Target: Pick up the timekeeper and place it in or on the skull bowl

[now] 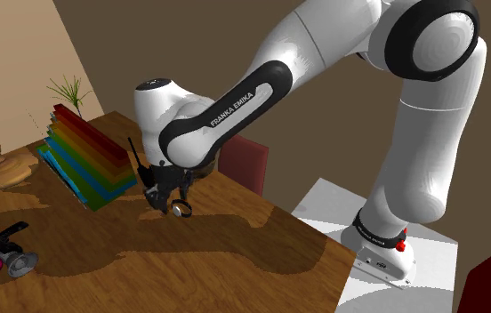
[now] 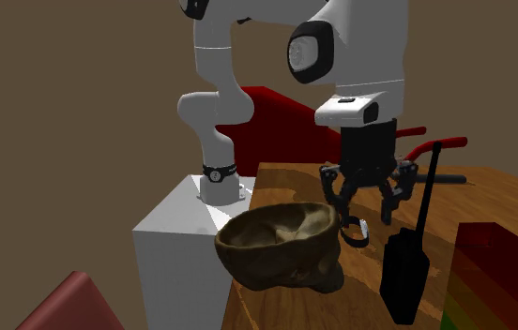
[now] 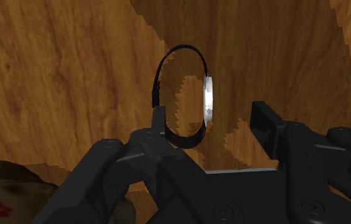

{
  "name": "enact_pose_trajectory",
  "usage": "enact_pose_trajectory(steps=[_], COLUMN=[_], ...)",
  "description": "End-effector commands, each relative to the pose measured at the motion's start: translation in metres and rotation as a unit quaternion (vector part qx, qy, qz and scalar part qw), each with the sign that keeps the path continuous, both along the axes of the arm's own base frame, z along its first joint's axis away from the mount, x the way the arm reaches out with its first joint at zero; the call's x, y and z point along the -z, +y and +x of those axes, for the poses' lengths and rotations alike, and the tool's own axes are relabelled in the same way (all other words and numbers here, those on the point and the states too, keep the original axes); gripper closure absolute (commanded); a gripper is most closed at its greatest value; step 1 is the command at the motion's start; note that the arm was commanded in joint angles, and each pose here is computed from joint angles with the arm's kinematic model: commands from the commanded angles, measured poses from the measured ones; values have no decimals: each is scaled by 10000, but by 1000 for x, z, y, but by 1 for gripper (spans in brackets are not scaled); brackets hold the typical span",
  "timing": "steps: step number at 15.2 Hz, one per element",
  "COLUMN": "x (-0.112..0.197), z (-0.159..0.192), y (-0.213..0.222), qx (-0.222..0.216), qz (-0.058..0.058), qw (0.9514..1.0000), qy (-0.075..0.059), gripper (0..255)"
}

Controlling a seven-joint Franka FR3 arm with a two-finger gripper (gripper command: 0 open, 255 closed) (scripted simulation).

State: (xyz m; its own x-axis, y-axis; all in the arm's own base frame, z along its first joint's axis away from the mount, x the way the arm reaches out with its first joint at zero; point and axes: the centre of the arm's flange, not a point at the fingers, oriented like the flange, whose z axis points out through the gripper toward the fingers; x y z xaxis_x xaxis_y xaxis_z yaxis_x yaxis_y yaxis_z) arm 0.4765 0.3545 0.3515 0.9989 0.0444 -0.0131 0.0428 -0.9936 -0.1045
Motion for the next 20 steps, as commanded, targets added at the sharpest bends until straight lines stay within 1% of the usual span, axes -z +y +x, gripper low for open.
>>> enact_pose_trajectory(steps=[1,9,20], x=[0,0,-58], z=[0,0,0], y=[0,0,0], qx=[0,0,0], qz=[0,0,0], qw=[10000,10000,10000], qy=[0,0,0], gripper=[255,255,255])
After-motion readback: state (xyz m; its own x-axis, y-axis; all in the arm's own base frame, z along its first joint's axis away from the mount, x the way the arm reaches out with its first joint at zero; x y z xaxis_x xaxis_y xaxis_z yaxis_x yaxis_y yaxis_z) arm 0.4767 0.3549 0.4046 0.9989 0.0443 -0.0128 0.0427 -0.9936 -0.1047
